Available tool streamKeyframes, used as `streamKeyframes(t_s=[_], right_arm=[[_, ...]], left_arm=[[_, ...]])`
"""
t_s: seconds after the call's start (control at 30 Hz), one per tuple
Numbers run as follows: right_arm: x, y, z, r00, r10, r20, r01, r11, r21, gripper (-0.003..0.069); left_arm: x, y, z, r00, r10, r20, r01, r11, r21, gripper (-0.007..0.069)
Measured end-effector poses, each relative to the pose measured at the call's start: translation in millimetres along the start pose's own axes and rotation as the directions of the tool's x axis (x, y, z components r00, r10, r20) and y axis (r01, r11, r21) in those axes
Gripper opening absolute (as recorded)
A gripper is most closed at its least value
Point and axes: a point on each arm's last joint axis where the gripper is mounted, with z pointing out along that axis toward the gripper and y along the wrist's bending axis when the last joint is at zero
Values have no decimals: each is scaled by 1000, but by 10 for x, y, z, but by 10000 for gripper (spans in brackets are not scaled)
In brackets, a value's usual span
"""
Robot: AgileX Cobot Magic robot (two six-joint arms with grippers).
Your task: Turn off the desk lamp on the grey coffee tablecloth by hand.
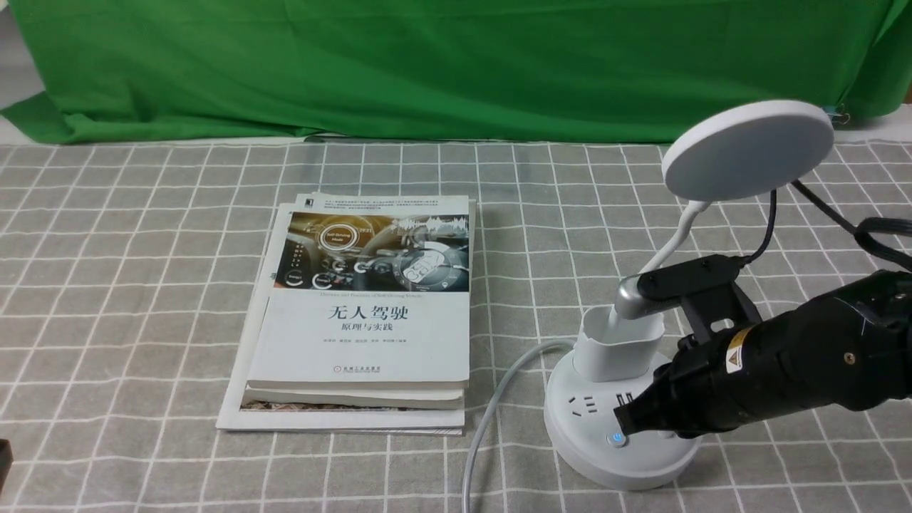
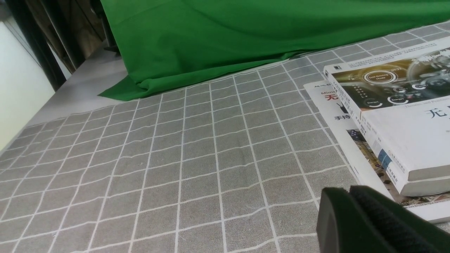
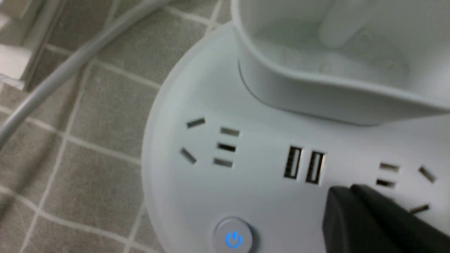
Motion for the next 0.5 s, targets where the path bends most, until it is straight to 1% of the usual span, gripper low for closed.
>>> streamKeyframes(t_s=[0.2,0.3,0.43,0.5], right_arm=[[9,9,-229,1000,-3,-20,3,1000,-3,36],[-17,0,-573,999,-1,33,2,1000,-7,36],[38,-100,-805,999,15,37,-16,1000,12,34],[100,-272,-954,998,50,37,-52,997,53,34]], left_arm=[[0,0,0,1000,0,0,0,1000,0,19],[0,0,0,1000,0,0,0,1000,0,19],[0,0,0,1000,1,0,-1,1000,0,19],[0,0,0,1000,1,0,-1,1000,0,19]])
